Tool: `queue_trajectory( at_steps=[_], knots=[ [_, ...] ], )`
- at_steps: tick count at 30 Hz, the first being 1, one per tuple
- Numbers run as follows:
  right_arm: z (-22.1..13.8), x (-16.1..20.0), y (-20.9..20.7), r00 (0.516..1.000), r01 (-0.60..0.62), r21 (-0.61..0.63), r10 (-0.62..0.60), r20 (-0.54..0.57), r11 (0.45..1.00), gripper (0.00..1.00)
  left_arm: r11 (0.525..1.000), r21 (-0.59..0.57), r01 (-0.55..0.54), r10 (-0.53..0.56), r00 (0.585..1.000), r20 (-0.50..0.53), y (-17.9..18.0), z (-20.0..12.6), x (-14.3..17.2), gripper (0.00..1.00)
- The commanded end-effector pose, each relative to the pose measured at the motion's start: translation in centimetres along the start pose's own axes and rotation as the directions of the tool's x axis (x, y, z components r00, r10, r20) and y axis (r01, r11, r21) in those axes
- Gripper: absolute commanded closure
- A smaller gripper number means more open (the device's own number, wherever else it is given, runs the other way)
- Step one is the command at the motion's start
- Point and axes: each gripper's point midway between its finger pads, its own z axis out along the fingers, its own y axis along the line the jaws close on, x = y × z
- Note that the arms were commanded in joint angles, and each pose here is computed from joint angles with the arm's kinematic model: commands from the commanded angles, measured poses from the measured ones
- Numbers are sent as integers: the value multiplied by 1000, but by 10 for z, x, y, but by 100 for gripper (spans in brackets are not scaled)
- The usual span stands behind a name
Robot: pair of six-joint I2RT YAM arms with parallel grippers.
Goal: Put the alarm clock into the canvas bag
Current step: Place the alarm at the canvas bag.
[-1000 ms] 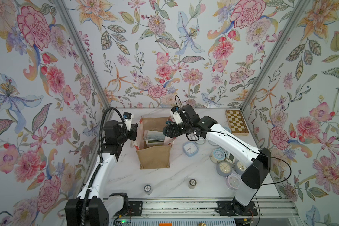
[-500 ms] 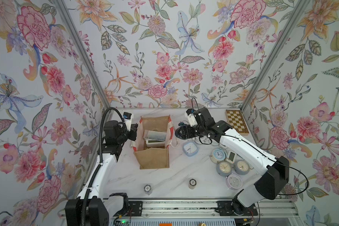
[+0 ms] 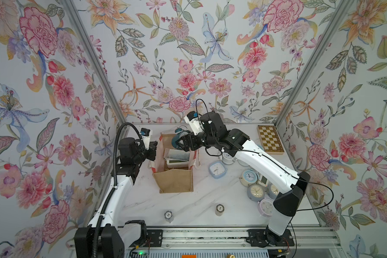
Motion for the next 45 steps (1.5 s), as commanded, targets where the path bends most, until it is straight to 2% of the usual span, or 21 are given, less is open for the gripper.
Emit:
queue_trajectory(
  at_steps=[1, 8, 14, 21, 26, 30, 33, 34, 35, 45],
  knots=[
    [28, 18, 17, 995, 16, -57, -21, -97, 998, 20, 999, 4, -31, 31, 998, 45, -2, -7, -12, 95],
    [76, 78, 29, 956, -19, -120, -17, -292, 993, 21, 1000, 3, -29, 29, 998, 50, -2, -8, -13, 95],
    [108, 128, 27, 903, -95, -157, 19, -430, 983, 21, 1000, 9, -30, 30, 998, 53, -4, -8, -14, 95],
    [144, 161, 7, 868, -98, -98, 37, -495, 990, 20, 999, 3, -32, 31, 998, 53, -2, -9, -14, 95],
    [169, 179, -22, 851, -53, 4, 47, -523, 999, 18, 999, 5, -32, 32, 998, 51, -3, -8, -13, 95],
    [180, 185, -45, 851, 11, 99, 43, -523, 995, 17, 1000, 8, -29, 28, 998, 51, -4, -8, -13, 95],
    [182, 186, -55, 851, 54, 148, 32, -523, 987, 12, 1000, 6, -30, 30, 998, 52, -3, -8, -13, 95],
    [182, 184, -53, 853, 57, 147, 28, -520, 987, 4, 1000, 7, -30, 30, 998, 52, -3, -8, -13, 95],
    [180, 181, -50, 857, 56, 139, 24, -515, 989, 1, 1000, 7, -29, 29, 998, 51, -3, -8, -13, 95],
    [149, 135, -19, 900, 24, 60, 5, -436, 998, 1, 1000, 5, -30, 29, 998, 50, -3, -7, -12, 95]
  ],
)
